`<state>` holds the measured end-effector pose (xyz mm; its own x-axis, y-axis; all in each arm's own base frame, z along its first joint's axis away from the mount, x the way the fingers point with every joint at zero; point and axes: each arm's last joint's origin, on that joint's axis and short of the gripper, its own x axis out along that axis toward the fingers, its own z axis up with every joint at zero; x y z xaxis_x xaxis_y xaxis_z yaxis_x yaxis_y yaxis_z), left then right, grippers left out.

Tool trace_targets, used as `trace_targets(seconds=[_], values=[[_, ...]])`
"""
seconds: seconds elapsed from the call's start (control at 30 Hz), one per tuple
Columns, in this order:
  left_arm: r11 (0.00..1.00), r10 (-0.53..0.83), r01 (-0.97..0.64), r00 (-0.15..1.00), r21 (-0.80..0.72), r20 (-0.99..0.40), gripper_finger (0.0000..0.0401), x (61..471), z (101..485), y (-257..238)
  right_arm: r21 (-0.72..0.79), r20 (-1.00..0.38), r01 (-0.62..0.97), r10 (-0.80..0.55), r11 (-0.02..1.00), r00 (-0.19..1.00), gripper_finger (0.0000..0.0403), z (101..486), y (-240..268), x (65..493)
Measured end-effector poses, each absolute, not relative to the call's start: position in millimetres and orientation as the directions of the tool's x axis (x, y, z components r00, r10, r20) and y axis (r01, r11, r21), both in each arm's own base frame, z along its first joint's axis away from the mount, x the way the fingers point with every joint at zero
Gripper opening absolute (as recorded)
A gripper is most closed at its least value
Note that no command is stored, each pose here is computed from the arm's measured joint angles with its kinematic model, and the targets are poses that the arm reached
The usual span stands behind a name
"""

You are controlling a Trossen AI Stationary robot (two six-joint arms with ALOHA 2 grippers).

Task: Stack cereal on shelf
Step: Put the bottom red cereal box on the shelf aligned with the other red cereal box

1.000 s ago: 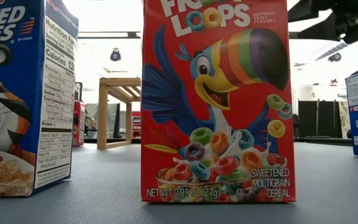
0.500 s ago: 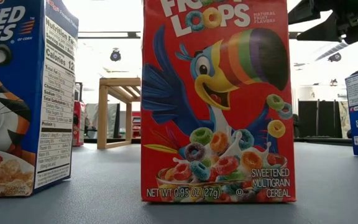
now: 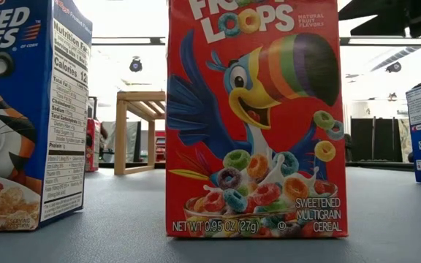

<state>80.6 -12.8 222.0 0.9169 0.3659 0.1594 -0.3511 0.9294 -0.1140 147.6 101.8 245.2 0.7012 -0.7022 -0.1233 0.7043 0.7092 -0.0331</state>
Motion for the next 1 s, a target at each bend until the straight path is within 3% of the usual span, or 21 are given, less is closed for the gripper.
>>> trace_targets(seconds=[0.33, 0.53, 0.6, 0.73, 0.8, 1.0], values=[[0.929, 0.366, -0.351, 0.917, -0.114, 0.159, 0.0254, 81, 222, -13, -0.189, -0.06, 0.588, -0.608, 0.786, 0.792, 0.0364, 252, 128, 139], [0.929, 0.366, -0.351, 0.917, -0.114, 0.159, 0.0254, 81, 222, -13, -0.296, -0.137, 0.476, -0.53, 0.828, 0.837, 0.0364, 263, 151, 165], [0.929, 0.366, -0.351, 0.917, -0.114, 0.159, 0.0254, 81, 222, -13, -0.333, -0.188, 0.353, -0.428, 0.875, 0.884, 0.0364, 266, 159, 178], [0.929, 0.366, -0.351, 0.917, -0.114, 0.159, 0.0254, 81, 222, -13, -0.355, -0.236, 0.008, -0.098, 0.935, 0.967, 0.0364, 268, 171, 200], [0.93, 0.366, -0.351, 0.917, -0.114, 0.159, 0.0254, 81, 222, -13, -0.34, -0.232, -0.066, -0.015, 0.938, 0.973, 0.0364, 270, 170, 207], [0.929, 0.366, -0.351, 0.917, -0.114, 0.159, 0.0254, 81, 222, -13, -0.261, -0.225, 0.013, -0.074, 0.965, 0.971, 0.0364, 269, 145, 222]])
